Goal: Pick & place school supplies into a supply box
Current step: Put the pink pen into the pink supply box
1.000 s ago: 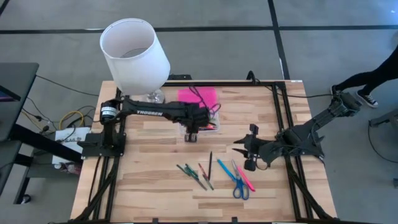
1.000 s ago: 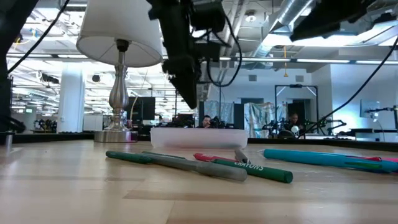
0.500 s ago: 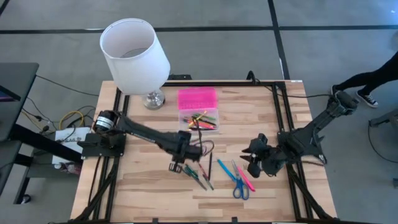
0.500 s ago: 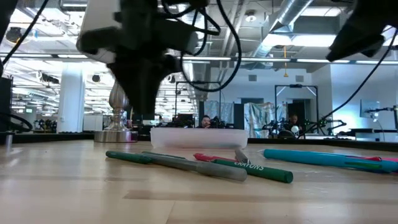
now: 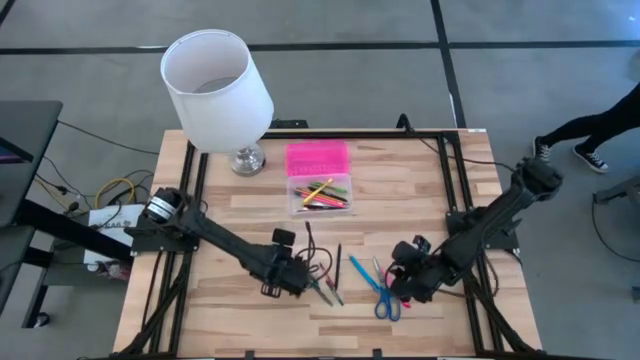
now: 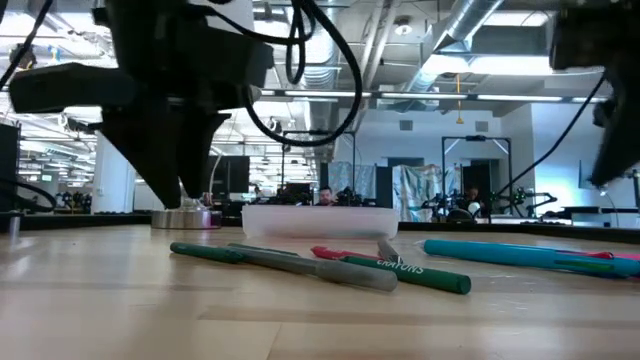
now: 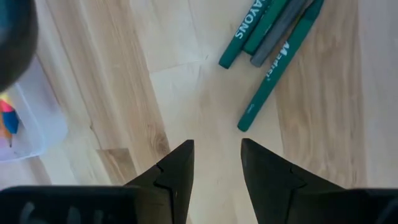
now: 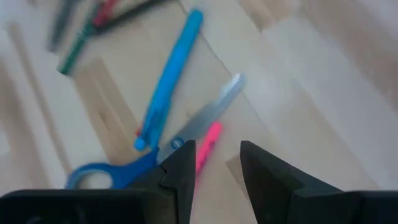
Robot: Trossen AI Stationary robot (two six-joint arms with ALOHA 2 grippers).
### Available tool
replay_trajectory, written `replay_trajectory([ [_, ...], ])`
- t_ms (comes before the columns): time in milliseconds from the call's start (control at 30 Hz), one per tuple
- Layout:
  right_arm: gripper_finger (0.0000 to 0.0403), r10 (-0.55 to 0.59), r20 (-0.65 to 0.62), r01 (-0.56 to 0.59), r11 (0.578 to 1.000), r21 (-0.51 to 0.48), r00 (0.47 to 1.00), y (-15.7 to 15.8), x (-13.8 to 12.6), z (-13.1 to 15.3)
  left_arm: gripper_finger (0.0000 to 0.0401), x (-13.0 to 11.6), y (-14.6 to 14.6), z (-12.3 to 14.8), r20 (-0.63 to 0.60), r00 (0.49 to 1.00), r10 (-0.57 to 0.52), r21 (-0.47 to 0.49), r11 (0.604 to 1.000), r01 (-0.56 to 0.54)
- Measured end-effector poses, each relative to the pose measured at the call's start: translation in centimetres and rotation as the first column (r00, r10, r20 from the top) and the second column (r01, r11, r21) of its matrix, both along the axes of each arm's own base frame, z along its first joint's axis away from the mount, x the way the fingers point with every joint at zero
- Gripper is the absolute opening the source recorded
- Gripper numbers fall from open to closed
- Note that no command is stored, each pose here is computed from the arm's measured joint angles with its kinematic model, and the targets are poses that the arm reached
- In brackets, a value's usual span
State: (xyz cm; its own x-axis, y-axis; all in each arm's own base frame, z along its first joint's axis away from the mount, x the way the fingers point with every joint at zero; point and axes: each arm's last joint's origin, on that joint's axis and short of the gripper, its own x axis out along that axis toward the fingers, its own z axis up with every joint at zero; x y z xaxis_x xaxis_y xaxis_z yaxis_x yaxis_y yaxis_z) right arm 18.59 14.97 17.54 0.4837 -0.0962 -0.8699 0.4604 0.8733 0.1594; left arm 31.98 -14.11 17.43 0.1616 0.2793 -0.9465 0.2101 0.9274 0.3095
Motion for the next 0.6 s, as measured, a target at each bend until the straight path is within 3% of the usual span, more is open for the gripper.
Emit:
replay_trajectory([
  [233,0.0118,-0.062,-0.111,0.066,0.997,0.035,0.992,0.6,0.3,-2.1,0.0128,-0.6,-1.5,0.1,0.063,0.998,-0.004,0.064,0.998,0.000],
  [600,0.0118,-0.028,-0.112,0.038,0.995,0.087,0.993,1.5,0.6,-2.6,0.0128,-0.8,-1.8,0.1,0.083,0.996,0.016,0.071,0.997,-0.022],
])
